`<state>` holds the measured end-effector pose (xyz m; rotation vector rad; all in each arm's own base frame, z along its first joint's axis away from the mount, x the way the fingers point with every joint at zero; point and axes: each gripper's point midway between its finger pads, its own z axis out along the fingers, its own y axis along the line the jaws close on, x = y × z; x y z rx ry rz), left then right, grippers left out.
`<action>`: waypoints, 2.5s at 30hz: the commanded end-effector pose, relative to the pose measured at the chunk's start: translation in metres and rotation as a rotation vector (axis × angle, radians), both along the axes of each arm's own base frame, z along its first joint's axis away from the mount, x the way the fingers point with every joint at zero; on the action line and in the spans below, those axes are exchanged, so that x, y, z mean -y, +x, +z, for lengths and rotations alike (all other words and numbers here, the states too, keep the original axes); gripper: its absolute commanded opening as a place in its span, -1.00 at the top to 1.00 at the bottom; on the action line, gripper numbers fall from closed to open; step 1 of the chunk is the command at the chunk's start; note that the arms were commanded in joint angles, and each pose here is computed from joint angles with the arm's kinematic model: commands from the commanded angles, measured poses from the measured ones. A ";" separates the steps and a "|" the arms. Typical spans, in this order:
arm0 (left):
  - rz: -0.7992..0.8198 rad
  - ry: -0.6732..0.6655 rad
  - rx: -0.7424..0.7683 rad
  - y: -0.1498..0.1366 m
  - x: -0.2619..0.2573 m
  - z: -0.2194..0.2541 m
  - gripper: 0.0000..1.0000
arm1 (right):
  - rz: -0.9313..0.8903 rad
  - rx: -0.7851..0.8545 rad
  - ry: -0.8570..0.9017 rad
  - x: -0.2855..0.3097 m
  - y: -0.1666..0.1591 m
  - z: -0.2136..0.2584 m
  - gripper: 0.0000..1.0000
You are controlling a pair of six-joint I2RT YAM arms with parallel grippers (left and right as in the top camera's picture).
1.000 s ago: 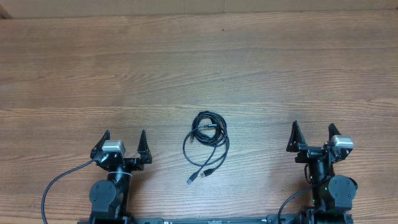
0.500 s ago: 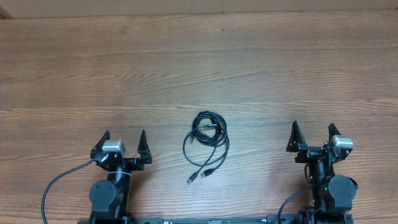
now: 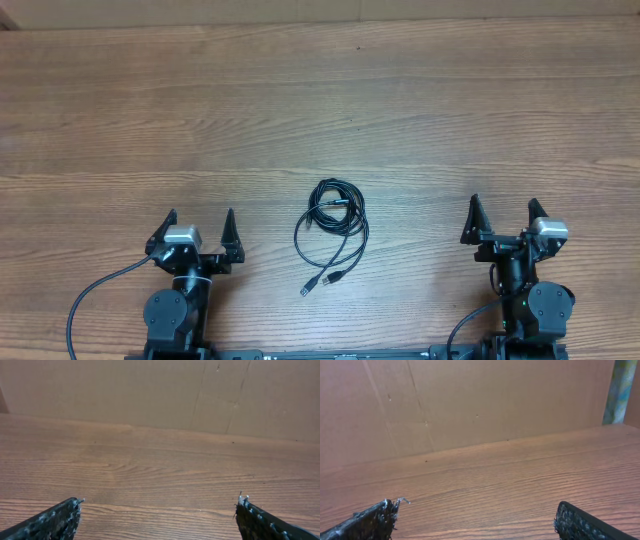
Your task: Untangle cables
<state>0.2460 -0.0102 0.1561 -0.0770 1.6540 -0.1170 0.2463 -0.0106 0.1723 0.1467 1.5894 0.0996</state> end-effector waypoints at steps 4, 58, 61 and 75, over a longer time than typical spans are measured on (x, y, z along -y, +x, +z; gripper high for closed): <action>0.031 0.019 0.015 0.000 -0.005 0.002 -0.99 | -0.003 0.003 -0.001 0.001 0.000 -0.002 -1.00; -0.548 -0.168 -1.045 0.067 0.151 -0.028 -0.86 | -0.003 0.003 -0.001 0.001 0.000 -0.002 -1.00; -0.367 -0.054 -1.071 0.082 0.139 -0.057 -0.83 | -0.003 0.003 -0.001 0.001 0.000 -0.002 -1.00; -0.337 0.168 -1.082 0.094 0.176 -0.124 -0.48 | -0.003 0.003 -0.001 0.001 0.000 -0.002 -1.00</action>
